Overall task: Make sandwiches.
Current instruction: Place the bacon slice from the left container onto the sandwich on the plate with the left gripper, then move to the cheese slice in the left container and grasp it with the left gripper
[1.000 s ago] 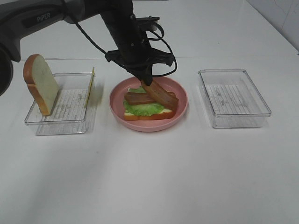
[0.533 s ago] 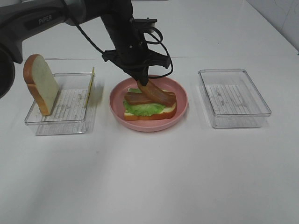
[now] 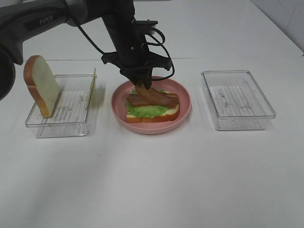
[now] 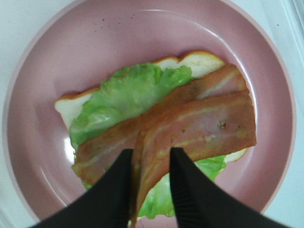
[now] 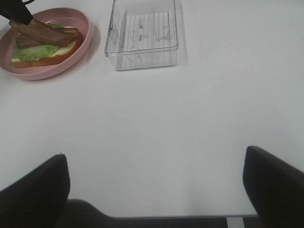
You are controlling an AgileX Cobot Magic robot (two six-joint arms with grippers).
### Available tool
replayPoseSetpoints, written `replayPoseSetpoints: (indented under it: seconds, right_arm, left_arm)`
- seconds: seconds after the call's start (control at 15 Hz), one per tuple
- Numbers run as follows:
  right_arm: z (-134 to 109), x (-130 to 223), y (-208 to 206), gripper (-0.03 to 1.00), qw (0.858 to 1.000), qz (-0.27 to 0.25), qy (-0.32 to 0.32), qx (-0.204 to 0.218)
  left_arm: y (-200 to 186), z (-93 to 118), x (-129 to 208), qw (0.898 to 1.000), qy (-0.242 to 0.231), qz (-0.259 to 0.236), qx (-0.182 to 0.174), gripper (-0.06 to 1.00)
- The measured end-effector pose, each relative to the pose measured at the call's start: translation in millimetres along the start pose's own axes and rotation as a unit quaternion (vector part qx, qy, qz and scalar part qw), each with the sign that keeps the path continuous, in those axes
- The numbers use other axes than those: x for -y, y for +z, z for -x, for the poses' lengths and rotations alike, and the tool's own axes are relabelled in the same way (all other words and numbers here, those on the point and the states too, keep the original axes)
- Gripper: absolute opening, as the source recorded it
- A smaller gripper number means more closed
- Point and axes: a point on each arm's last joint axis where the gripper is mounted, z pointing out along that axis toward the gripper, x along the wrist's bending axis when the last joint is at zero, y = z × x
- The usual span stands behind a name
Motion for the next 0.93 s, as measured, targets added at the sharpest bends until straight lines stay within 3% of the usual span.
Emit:
replayPoseSetpoints:
  seconds: [0.07,0.13,0.27,0.4,0.6,0.8,0.93]
  right_arm:
    - [0.0,0.0,0.0,0.94,1.0,0.0,0.0,0.0]
    - [0.0,0.0,0.0,0.94,1.0,0.0,0.0,0.0]
    - [0.0,0.0,0.0,0.94,1.0,0.0,0.0,0.0]
    - [0.0,0.0,0.0,0.94,1.0,0.0,0.0,0.0]
    - [0.0,0.0,0.0,0.94,1.0,0.0,0.0,0.0]
    - [0.0,0.0,0.0,0.94,1.0,0.0,0.0,0.0]
    - [0.0,0.0,0.0,0.94,1.0,0.0,0.0,0.0]
  left_arm:
    - [0.0,-0.5,0.0,1.0,-0.002,0.0,-0.003,0.33]
    - [-1.3,-1.0,1.3,1.0,-0.008,-0.008,-0.007,0.75]
    - [-10.1,-0.9,-0.4,1.0,-0.003,-0.004,-0.014,0.94]
    - [-42.7,1.5,-10.3,0.999,0.008,0.039,-0.03,0.99]
    - [-73.1,5.8,-14.1,0.997,0.011,0.07,-0.026,0.99]
    - [-95.9,-12.7,-18.7,0.995,-0.009,0.09,-0.03,0.99]
    - [-103.6,-39.6,-22.3,0.994,-0.038,0.097,-0.039,0.99]
